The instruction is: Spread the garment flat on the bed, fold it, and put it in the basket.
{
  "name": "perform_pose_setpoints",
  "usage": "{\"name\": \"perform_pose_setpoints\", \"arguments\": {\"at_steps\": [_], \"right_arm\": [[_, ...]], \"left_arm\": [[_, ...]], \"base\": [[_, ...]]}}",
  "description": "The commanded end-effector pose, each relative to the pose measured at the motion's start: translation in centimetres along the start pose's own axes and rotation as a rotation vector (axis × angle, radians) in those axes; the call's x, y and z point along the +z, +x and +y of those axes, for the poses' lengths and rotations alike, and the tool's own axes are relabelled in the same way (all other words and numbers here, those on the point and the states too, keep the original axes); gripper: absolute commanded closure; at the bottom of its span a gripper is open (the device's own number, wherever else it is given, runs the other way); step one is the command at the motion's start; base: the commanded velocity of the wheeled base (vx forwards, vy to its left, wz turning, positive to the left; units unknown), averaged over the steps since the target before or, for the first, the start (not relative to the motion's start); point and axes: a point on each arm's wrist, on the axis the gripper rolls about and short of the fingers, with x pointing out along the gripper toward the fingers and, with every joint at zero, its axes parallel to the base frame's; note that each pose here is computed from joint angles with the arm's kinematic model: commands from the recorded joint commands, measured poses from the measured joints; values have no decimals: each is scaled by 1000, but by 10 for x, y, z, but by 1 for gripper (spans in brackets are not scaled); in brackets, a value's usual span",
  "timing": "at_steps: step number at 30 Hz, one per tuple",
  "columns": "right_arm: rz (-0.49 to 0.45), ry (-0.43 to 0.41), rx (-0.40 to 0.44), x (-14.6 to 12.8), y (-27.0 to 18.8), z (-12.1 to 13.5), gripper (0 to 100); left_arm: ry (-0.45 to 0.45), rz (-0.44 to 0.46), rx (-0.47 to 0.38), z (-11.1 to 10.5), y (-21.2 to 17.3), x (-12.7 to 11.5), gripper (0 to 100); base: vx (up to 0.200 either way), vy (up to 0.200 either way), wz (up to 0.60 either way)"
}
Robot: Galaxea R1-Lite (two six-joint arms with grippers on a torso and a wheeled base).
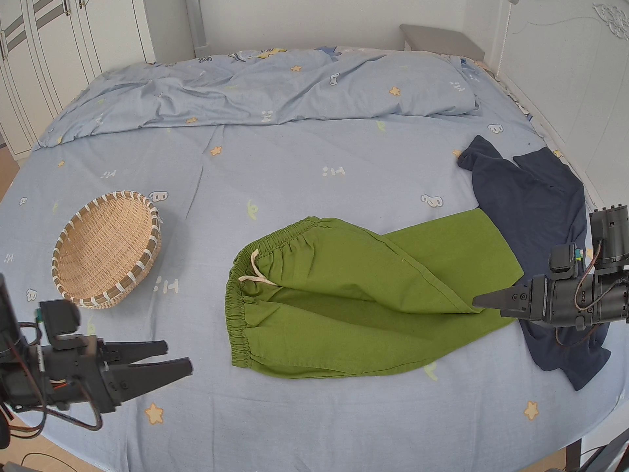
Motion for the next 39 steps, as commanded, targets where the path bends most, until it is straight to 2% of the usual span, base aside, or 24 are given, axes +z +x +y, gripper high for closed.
{"name": "perform_pose_setpoints", "arguments": {"at_steps": [1, 6, 10, 18, 22, 30, 39], "right_arm": [[-12, -124, 61, -15, 15, 4, 0], [-16, -143, 73, -14, 16, 8, 0], [-23, -148, 77, -13, 15, 9, 0], [-31, -166, 96, -16, 9, 15, 0], [-18, -176, 107, -19, 11, 18, 0], [-25, -177, 94, -19, 11, 19, 0], [-26, -176, 93, -19, 11, 19, 0]], "left_arm": [[-219, 314, -118, 105, 90, -55, 0], [-194, 279, -115, 123, 104, -62, 0], [-231, 193, -103, 129, 99, -55, 0], [-288, 160, -91, 149, 109, -64, 0], [-317, 151, -83, 151, 107, -63, 0], [-287, 132, -100, 153, 114, -56, 0], [-303, 107, -116, 157, 123, -47, 0]], "base": [[0, 0, 0], [0, 0, 0], [0, 0, 0], [0, 0, 0], [0, 0, 0], [0, 0, 0], [0, 0, 0]]}}
